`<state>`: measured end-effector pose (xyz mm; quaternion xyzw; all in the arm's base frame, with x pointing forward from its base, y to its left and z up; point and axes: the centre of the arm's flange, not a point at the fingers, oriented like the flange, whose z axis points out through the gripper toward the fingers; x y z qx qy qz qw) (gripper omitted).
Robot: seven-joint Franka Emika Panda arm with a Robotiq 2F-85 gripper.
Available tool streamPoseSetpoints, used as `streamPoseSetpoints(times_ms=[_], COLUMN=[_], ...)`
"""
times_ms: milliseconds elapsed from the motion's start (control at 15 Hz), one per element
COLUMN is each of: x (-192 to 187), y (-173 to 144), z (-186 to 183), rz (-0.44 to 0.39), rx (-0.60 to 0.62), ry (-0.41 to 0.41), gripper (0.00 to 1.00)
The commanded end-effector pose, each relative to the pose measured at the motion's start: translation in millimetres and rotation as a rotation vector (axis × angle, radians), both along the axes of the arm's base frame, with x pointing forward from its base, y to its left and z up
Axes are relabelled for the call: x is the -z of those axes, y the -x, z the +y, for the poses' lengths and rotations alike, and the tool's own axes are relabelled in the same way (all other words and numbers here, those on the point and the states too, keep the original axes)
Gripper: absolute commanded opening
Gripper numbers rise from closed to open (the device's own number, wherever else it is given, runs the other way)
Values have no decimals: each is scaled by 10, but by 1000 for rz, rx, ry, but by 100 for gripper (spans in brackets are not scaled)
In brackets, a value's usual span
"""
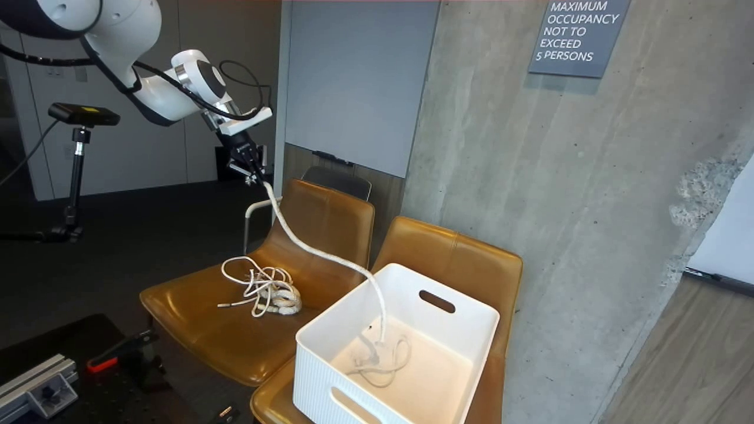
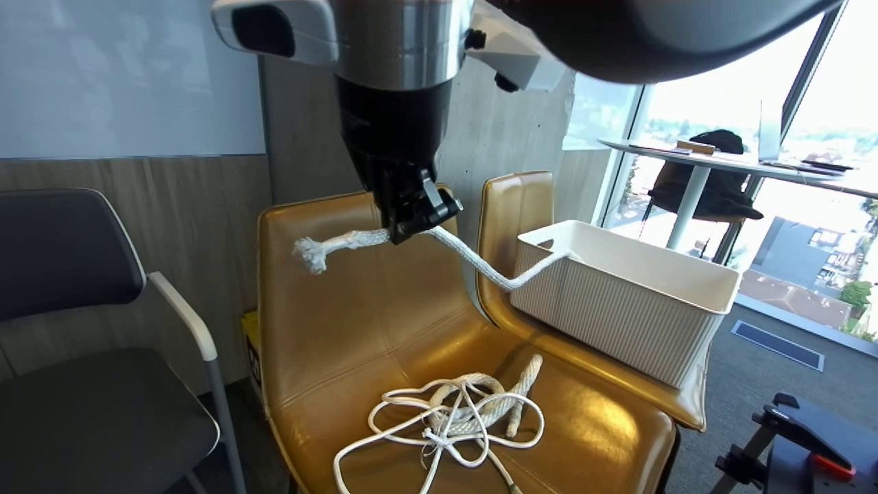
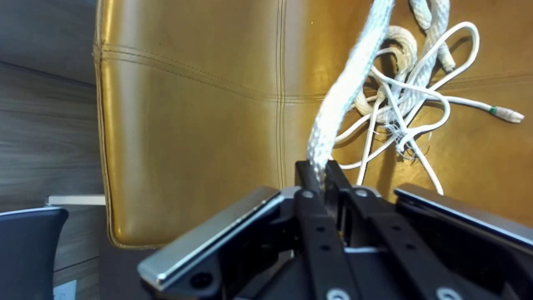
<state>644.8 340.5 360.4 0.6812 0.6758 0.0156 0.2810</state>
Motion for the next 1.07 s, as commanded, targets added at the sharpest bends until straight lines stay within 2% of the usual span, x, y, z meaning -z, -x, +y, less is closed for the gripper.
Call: streamPoseSetpoints(times_ms=[0, 400, 533, 667, 1000], x=[120, 412, 496, 606, 735], y=[-501, -636, -623, -599, -695], z=[554, 1208, 1308, 1142, 195], rz=[11, 29, 34, 43, 67], rx=[-3, -55, -72, -61, 41], ry=[6, -13, -10, 1, 1], gripper=[3, 3, 3, 3, 3])
